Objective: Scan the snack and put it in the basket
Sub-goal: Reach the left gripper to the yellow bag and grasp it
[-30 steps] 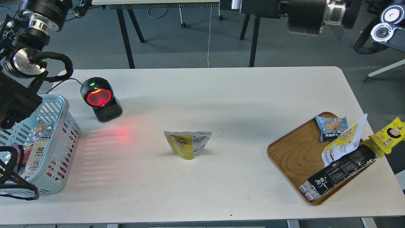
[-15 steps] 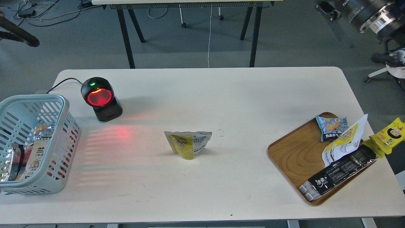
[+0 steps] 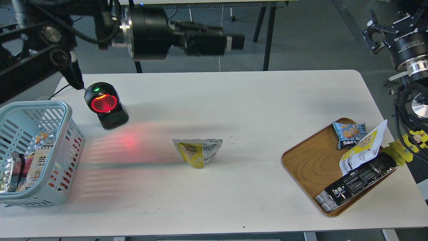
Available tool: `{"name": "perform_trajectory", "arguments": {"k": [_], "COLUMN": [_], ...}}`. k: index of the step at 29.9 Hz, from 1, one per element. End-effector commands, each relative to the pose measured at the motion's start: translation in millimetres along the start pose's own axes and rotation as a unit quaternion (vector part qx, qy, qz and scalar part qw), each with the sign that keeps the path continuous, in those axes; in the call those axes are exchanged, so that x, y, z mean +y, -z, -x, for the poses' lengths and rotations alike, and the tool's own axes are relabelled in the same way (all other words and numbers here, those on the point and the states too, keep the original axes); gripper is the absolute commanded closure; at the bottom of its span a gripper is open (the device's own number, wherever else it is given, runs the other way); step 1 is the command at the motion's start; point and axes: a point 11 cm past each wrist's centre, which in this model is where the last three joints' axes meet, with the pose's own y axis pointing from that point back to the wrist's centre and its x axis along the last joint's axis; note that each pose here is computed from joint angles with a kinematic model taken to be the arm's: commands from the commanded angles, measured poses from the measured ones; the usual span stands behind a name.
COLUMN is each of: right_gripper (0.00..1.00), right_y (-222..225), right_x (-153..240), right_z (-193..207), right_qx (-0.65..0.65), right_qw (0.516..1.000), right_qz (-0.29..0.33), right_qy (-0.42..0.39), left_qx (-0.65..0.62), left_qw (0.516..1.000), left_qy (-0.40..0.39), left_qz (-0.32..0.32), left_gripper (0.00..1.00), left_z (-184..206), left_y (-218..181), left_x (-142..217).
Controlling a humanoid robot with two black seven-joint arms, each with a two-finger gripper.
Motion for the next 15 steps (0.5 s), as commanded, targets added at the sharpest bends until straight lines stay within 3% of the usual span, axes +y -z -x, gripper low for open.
{"name": "perform_trajectory", "arguments": {"k": [1, 7, 15], "right_gripper": [0.01, 0.01, 0.01], "right_y": [-17, -14, -8], "right_x": [6, 9, 10], "right_z": [-4, -6, -8], "right_qx": [-0.017, -0.014, -0.006], "right_qw": [1.0, 1.0, 1.0], "right_qz": [0.008, 0.009, 0.008], "right_qy": [-0.007, -0.008, -0.008], "left_qx": [-0.096, -0.222, -0.253], "left_qw": [0.993, 0.964, 0.952], "left_qy": [0.064, 0.135, 0.163], "left_qz": [-0.027, -0.056, -0.058], "left_gripper": [0.28, 0.29, 0.45], "left_z": [32, 85, 123], "left_y": [-2, 7, 12], "left_x": [-13, -28, -39]}}
